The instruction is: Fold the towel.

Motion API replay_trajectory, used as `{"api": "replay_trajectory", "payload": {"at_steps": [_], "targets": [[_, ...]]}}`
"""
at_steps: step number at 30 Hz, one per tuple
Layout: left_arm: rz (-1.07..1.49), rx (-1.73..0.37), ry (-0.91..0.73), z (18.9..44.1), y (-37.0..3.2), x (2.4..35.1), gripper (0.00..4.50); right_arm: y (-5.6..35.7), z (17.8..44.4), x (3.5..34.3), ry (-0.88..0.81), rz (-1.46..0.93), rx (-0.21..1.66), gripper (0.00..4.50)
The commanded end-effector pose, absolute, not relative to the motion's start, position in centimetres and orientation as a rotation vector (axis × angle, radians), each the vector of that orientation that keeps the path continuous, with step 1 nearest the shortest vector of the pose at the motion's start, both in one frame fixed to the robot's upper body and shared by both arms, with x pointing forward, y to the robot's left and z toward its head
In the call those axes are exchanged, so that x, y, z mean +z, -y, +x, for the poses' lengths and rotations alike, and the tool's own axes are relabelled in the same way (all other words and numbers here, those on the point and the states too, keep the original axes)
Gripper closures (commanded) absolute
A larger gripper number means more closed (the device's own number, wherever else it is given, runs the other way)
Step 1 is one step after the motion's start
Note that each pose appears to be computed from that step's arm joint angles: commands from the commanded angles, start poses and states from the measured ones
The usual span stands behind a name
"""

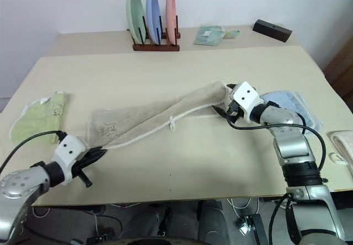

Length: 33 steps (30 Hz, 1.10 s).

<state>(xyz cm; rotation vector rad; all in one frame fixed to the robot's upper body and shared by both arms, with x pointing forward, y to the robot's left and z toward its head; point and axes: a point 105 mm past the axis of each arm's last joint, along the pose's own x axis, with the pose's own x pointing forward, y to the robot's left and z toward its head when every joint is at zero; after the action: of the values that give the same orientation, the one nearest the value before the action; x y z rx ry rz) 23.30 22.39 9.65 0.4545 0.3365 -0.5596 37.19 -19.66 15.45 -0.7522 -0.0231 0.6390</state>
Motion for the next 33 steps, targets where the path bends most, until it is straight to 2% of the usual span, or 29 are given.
{"api": "replay_trajectory", "payload": {"at_steps": [1,4,9,19,24,28,33], "targets": [[0.480,-0.491,-0.299,23.6,-23.7,10.8,4.44,20.5,37.8,16.0,0.063,-0.929,0.618,0.00],[0.474,-0.479,-0.293,23.8,-24.0,10.9,4.44,20.7,38.3,15.8,0.071,-0.997,0.611,0.00],[0.480,-0.496,-0.272,24.8,-23.2,10.8,4.44,20.2,39.7,14.9,0.103,-1.241,0.627,0.00],[0.489,-0.510,-0.255,25.3,-22.8,10.8,4.44,18.3,40.6,14.2,0.239,-1.456,0.656,0.00],[0.490,-0.502,-0.258,25.1,-23.0,10.8,4.44,17.0,39.7,14.0,0.284,-1.374,0.749,0.00],[0.490,-0.502,-0.260,25.0,-22.9,10.6,4.44,16.6,39.8,13.8,0.290,-1.393,0.754,0.00],[0.486,-0.509,-0.255,25.1,-22.6,10.5,4.44,16.6,41.9,14.3,0.287,-1.462,0.611,0.00]]}}
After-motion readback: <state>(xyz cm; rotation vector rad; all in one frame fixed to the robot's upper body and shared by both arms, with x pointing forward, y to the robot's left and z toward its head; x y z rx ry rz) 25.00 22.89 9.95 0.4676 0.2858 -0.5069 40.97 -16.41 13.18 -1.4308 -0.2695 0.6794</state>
